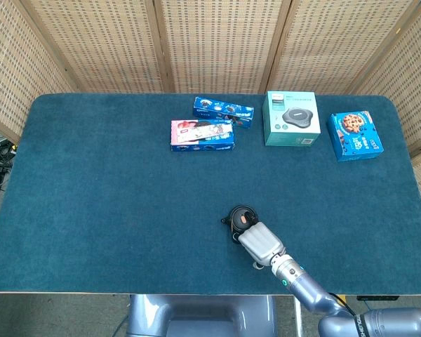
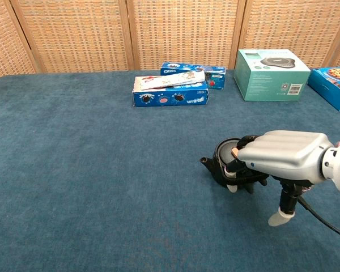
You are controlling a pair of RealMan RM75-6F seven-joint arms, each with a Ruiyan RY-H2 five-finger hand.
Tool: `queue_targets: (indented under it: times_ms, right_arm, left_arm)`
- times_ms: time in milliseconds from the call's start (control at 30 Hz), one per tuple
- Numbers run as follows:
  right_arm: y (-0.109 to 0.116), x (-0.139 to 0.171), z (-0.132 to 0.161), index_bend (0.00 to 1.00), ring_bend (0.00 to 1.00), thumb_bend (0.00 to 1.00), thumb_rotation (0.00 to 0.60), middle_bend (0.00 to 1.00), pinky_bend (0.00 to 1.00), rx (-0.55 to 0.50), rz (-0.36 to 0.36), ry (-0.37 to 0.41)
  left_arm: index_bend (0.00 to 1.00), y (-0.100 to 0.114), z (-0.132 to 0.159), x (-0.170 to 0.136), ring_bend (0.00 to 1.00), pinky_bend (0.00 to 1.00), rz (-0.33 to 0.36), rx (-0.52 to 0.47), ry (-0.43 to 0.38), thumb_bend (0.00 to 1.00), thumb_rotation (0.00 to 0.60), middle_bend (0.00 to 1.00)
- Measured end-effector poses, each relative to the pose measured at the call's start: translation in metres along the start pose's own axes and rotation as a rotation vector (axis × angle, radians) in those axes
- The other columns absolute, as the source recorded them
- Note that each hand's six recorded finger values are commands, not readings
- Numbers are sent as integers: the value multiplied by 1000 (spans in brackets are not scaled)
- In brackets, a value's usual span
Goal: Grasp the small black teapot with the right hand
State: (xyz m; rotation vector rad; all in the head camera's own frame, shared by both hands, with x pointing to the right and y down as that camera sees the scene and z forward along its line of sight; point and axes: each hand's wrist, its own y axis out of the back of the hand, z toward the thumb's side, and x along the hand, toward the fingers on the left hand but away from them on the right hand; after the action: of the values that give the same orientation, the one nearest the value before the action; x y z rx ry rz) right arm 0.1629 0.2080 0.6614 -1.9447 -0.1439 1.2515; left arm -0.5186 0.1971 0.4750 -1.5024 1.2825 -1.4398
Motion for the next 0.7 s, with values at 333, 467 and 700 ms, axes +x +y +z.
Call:
queue_targets:
  times_ms: [333,467,700]
  right_arm:
    - [5,-10,1,673,621,0,600,787,0,19,-6,-13]
    - [12,-15,2,850,666,0,600,849,0,12,-28,-20]
    - [21,-20,1,983,714,0,600,900,0,-9,-49,-26]
  left_arm:
    - [0,2,-2,1,0,0,3,-9,4,0,600,0]
    - [0,3,-4,1,0,0,7,-15,6,0,600,0]
    - [0,4,-5,1,0,0,9,-18,6,0,600,0]
